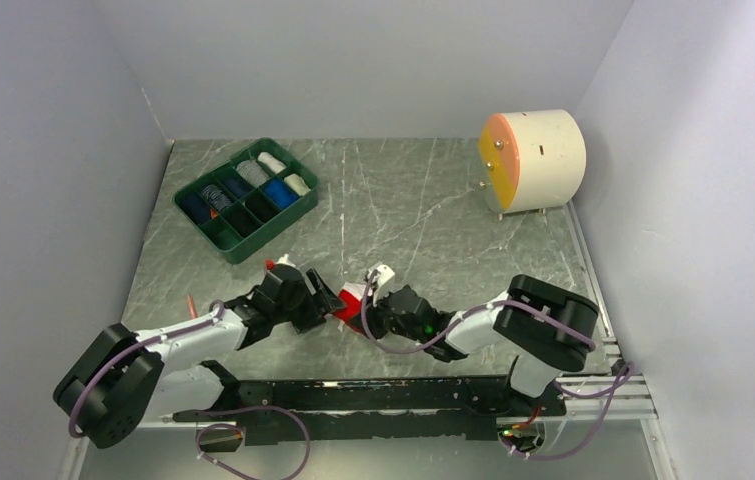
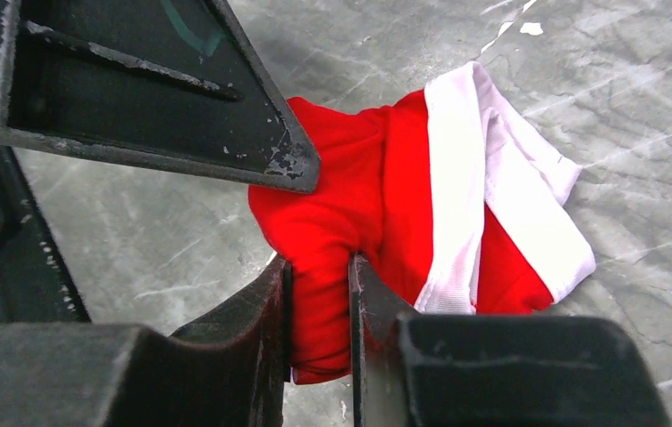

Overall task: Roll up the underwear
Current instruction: Roll the underwear to the center of the board.

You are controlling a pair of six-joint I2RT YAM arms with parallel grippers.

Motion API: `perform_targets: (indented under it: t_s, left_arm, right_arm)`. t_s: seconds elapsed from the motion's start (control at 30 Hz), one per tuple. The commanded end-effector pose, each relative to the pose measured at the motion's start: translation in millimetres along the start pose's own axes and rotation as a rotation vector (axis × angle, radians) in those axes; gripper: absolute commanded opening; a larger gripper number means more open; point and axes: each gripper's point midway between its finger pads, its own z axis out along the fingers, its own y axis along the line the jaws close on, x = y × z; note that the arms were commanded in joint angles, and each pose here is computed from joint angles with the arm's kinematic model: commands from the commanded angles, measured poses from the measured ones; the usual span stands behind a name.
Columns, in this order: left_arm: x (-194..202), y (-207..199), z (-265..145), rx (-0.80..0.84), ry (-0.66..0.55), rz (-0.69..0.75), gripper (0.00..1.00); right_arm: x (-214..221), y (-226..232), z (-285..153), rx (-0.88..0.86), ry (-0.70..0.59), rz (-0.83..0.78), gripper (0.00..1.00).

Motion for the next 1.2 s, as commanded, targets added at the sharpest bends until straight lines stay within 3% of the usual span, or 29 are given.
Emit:
perform_targets:
  t_s: [0.0, 0.17, 0.3, 0.37, 0.53, 0.7, 0.97, 1.17]
  left_arm:
    - [19.4, 51.1, 2.9, -0.177, 0.069, 0.014, 0.73]
    - [18.3, 52.9, 10.4, -0.191, 0.074, 0.027, 0.58]
    - [17.2, 54.1, 12.4, -0.203, 0.074, 0.034, 0.39]
    - [16.2, 53.1, 11.6, -0.200, 0.069, 0.037, 0.29]
    - [17.2, 56.4, 6.3, -0.214, 0.070, 0.039, 0.11]
    - [24.0, 56.1, 6.3, -0.198, 0.097, 0.017, 0.05]
    - [24.1, 54.2, 9.0, -0.215, 0.115, 0.023, 0.05]
    - [26.0, 56.0, 9.3, -0.216, 0.122, 0.022, 0.05]
  right_arm:
    - [64.4, 15.9, -17.5, -0.148, 0.223, 0.139, 0.12]
    - [70.5, 22.6, -19.7, -0.217, 0.225, 0.139, 0.12]
    - [77.5, 23.7, -20.6, -0.249, 0.238, 0.118, 0.14]
    - [78.3, 22.9, -19.0, -0.248, 0.247, 0.096, 0.19]
    - [64.0, 14.9, -15.4, -0.191, 0.267, -0.003, 0.45]
    - [32.3, 0.7, -13.4, -0.058, 0.241, -0.149, 0.57]
    - [-6.1, 23.6, -17.6, 0.056, 0.073, -0.494, 0.60]
    - [-22.0, 30.9, -9.8, 0.110, 0.010, -0.559, 0.63]
